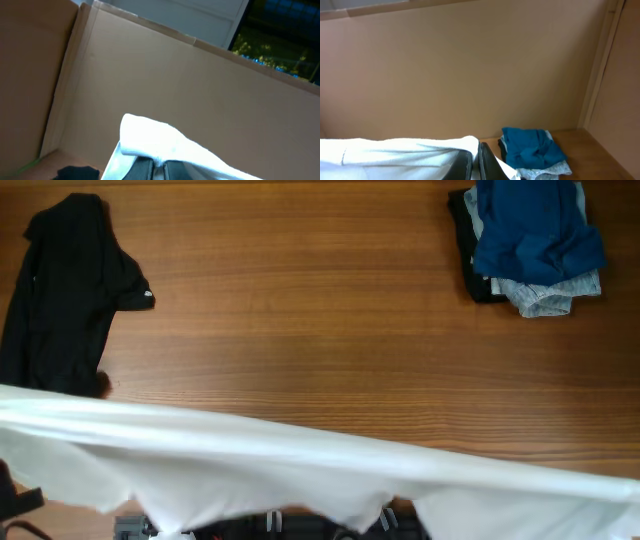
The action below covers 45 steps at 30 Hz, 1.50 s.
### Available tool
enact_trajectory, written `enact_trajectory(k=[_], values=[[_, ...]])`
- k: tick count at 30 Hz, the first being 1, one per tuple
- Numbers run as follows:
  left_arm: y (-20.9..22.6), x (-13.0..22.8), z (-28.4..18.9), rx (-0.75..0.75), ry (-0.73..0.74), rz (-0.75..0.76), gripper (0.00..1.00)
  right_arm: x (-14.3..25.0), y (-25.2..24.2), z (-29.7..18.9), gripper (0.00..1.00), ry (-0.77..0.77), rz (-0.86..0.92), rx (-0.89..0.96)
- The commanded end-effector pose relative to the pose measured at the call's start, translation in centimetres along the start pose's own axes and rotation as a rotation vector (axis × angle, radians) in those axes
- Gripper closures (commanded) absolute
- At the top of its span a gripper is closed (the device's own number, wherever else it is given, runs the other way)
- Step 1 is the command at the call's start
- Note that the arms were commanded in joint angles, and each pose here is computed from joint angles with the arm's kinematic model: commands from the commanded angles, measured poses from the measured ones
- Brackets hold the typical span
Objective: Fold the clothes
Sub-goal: 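Lift the shirt with both grippers, swing it forward, and lay it flat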
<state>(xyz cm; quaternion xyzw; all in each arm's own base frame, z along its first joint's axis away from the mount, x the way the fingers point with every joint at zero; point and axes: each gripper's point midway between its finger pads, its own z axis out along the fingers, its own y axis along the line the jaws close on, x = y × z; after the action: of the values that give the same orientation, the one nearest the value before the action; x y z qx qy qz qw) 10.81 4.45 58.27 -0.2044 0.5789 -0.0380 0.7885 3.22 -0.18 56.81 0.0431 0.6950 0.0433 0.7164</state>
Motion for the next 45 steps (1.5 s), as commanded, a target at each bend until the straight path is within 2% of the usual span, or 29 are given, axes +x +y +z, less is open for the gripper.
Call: enact_trajectory(k=[1,3,8,13,17,20,26,30,34,39,45], values=[[1.4,3.8,5.3,-0.121,0.137,0.069,0.96,1.6,-1.4,7.2,0.96,0.172,-0.064,0.093],[1.7,6.5,7.8,-0.152,0.232,0.094,0.96,3.1,-0.9,11.2,0.96,0.279,-0.084,0.061],[3.1,15.4,15.6,-0.237,0.491,0.162,0.96,10.4,0.5,24.3,0.96,0.621,-0.121,-0.061],[5.3,25.9,21.8,-0.315,0.732,0.225,0.96,21.7,1.4,36.9,0.96,0.919,-0.094,-0.181],[7.6,35.0,25.6,-0.365,0.888,0.265,0.96,31.8,1.9,43.9,0.96,1.078,-0.088,-0.205],[9.4,41.6,28.0,-0.387,0.960,0.284,0.96,39.1,2.8,48.1,0.96,1.132,-0.090,-0.224],[12.6,53.2,32.2,-0.396,0.978,0.288,0.96,49.1,3.6,54.3,0.96,1.100,-0.062,-0.221],[13.6,56.9,33.6,-0.387,0.948,0.280,0.96,52.3,3.3,56.1,0.96,1.077,-0.051,-0.205],[13.4,56.8,34.8,-0.371,0.895,0.266,0.96,52.6,3.0,56.9,0.96,1.053,-0.064,-0.189],[12.9,55.8,35.2,-0.341,0.888,0.312,0.96,50.5,2.5,56.5,0.96,1.057,-0.061,-0.178],[12.7,52.8,33.0,-0.358,0.959,0.357,0.96,45.4,1.9,52.8,0.96,1.125,-0.046,-0.158]])
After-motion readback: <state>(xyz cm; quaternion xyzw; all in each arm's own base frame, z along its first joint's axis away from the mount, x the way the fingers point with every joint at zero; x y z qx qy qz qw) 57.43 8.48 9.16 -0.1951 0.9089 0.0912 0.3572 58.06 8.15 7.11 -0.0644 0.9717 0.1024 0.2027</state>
